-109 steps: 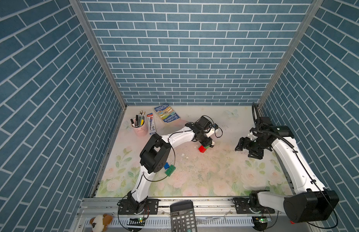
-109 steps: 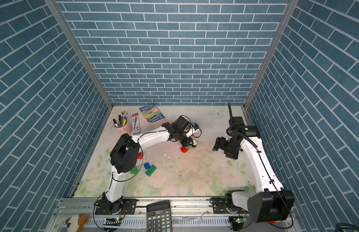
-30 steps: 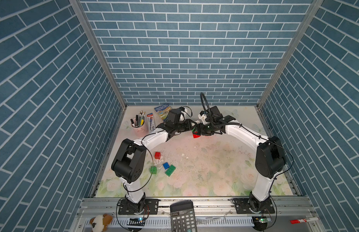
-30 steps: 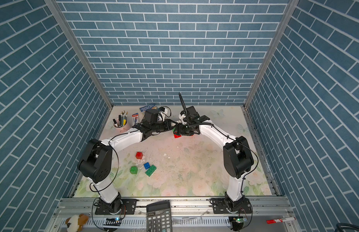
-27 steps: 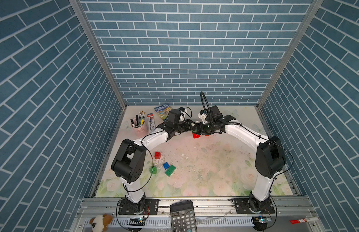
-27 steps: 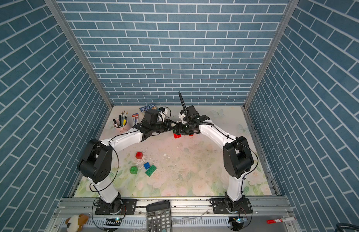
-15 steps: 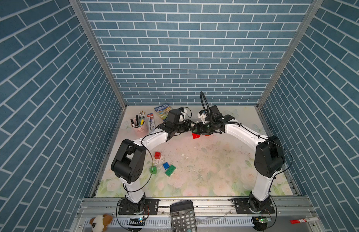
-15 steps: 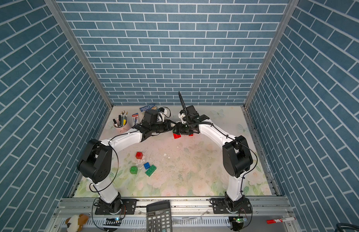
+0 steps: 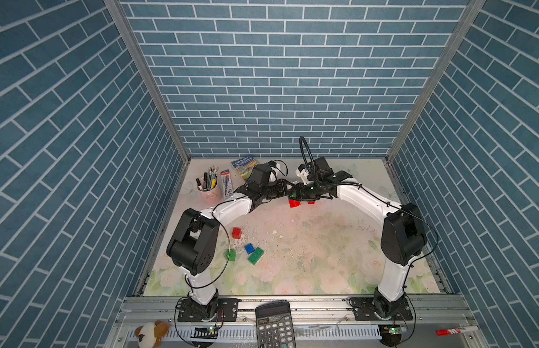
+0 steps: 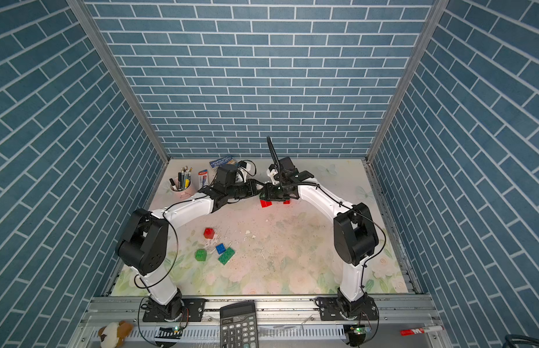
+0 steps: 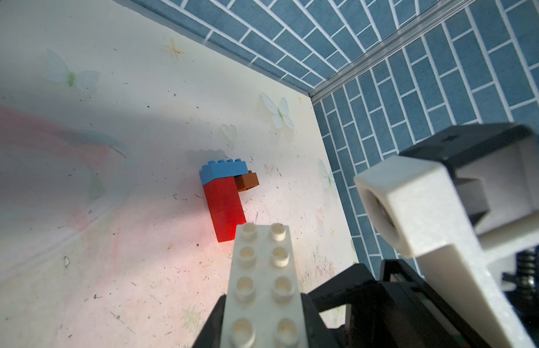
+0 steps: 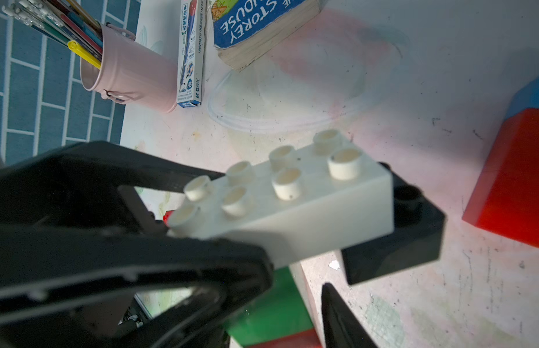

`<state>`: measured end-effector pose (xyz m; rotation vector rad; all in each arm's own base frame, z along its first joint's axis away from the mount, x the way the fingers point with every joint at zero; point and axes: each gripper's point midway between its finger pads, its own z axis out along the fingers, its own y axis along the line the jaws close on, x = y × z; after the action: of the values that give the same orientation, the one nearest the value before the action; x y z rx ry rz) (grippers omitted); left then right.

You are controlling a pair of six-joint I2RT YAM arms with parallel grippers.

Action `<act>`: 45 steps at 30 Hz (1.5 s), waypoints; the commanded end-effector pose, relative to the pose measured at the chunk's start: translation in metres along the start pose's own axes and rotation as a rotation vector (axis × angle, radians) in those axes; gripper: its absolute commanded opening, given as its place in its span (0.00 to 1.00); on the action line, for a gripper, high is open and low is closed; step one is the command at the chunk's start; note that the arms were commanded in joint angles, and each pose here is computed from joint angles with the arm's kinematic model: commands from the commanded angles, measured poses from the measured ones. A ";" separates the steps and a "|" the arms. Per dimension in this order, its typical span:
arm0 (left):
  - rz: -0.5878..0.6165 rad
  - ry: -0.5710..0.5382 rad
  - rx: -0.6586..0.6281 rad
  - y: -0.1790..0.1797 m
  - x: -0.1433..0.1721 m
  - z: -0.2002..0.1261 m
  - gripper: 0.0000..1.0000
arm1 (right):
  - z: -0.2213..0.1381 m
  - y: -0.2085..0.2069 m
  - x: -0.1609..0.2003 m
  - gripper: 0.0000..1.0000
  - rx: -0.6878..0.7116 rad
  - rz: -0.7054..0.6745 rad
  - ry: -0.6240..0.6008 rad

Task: Assemble the letter r with lego
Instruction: Place the lego brick at the center of the board.

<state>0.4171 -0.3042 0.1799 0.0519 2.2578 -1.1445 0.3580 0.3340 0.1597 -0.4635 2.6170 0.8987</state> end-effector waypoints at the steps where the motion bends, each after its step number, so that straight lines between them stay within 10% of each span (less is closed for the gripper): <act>1: 0.025 0.017 0.052 -0.019 0.007 -0.007 0.27 | -0.001 0.009 -0.013 0.47 -0.023 -0.053 -0.034; 12: 0.045 0.006 0.068 -0.026 0.007 -0.011 0.39 | -0.005 0.010 -0.012 0.35 -0.014 -0.065 -0.031; 24: 0.080 -0.002 0.016 -0.018 0.003 -0.018 0.78 | -0.004 0.001 -0.008 0.31 0.039 -0.074 -0.005; 45: 0.128 -0.086 -0.568 0.087 0.019 -0.158 0.96 | 0.043 -0.041 0.007 0.30 0.216 -0.049 0.156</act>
<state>0.3629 -0.1692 0.1982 -0.0486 2.2854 -0.6077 0.3774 0.3308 0.1133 -0.4943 2.7650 0.6607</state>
